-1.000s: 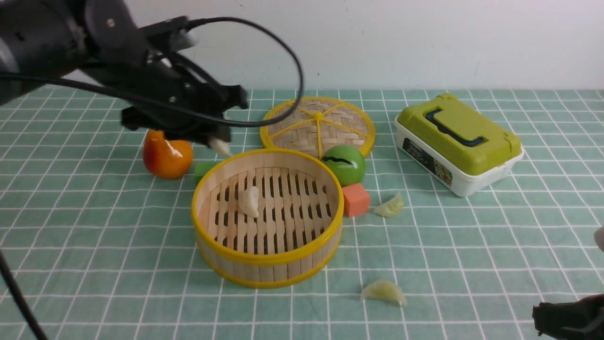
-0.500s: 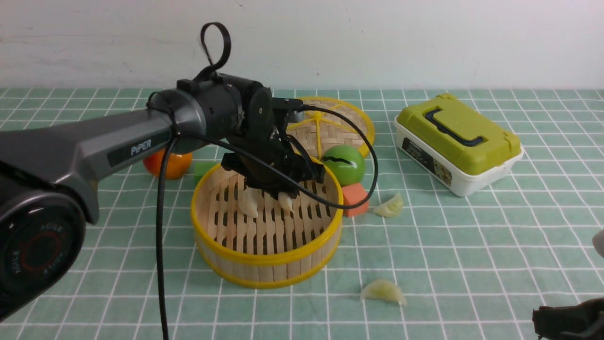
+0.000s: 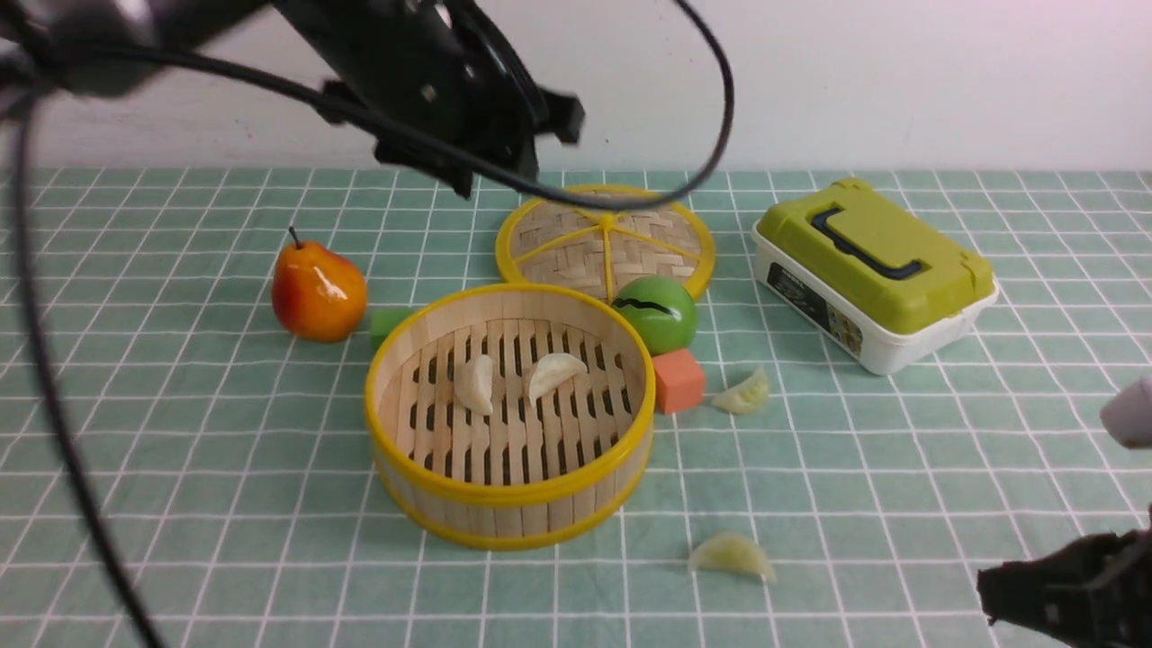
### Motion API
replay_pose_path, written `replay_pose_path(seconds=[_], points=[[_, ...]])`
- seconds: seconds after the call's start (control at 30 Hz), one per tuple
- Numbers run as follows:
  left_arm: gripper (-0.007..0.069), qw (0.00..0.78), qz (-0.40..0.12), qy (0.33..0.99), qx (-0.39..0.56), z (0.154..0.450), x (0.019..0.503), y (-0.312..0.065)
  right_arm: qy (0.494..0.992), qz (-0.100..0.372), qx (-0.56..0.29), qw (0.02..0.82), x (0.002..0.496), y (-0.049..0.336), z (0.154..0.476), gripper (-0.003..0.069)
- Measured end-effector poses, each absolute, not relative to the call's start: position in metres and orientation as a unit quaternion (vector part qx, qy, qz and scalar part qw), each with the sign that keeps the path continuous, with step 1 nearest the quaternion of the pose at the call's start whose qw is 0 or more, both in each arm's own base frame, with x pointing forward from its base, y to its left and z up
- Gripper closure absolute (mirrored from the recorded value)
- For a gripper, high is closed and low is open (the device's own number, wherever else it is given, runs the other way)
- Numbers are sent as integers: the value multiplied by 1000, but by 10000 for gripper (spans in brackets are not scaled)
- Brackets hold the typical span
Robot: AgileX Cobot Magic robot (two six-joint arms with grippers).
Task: Put the dumplings into the steamer on the table with the blue tablecloth.
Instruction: 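Reach for and grasp a dumpling lying on the table beside the steamer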
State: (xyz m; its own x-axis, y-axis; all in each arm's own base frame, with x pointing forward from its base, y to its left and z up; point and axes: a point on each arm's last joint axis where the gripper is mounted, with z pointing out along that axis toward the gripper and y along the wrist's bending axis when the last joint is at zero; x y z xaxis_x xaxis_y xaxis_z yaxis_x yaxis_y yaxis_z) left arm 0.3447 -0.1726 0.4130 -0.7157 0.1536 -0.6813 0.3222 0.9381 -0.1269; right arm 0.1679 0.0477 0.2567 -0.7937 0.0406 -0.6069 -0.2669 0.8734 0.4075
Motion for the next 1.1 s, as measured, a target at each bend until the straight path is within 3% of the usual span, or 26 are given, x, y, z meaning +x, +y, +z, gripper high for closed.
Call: replay_pose_path(seconds=[0.07, 0.13, 0.23, 0.47, 0.5, 0.63, 0.77, 0.9, 1.1], points=[[362, 386, -130, 905, 128, 454, 306, -153, 914, 251, -87, 306, 183, 55, 264, 406], [417, 403, -137, 895, 131, 473, 272, -137, 912, 259, -119, 294, 199, 68, 269, 355], [484, 404, -142, 892, 146, 474, 229, -118, 908, 251, -201, 268, 221, 99, 268, 315], [599, 377, -116, 903, 173, 415, 167, -85, 897, 178, -350, 202, 287, 155, 243, 295], [629, 371, -98, 907, 176, 395, 147, -73, 890, 143, -389, 187, 305, 166, 231, 293], [639, 350, -53, 917, 184, 353, 116, -50, 875, 83, -451, 155, 334, 183, 203, 293], [639, 331, -14, 924, 189, 319, 91, -31, 868, 73, -474, 127, 341, 194, 189, 299], [639, 349, 19, 921, 172, 295, 70, -13, 865, 77, -479, 128, 340, 207, 186, 370], [639, 400, 21, 907, 130, 276, 56, -1, 887, 87, -440, 104, 337, 211, 178, 593]])
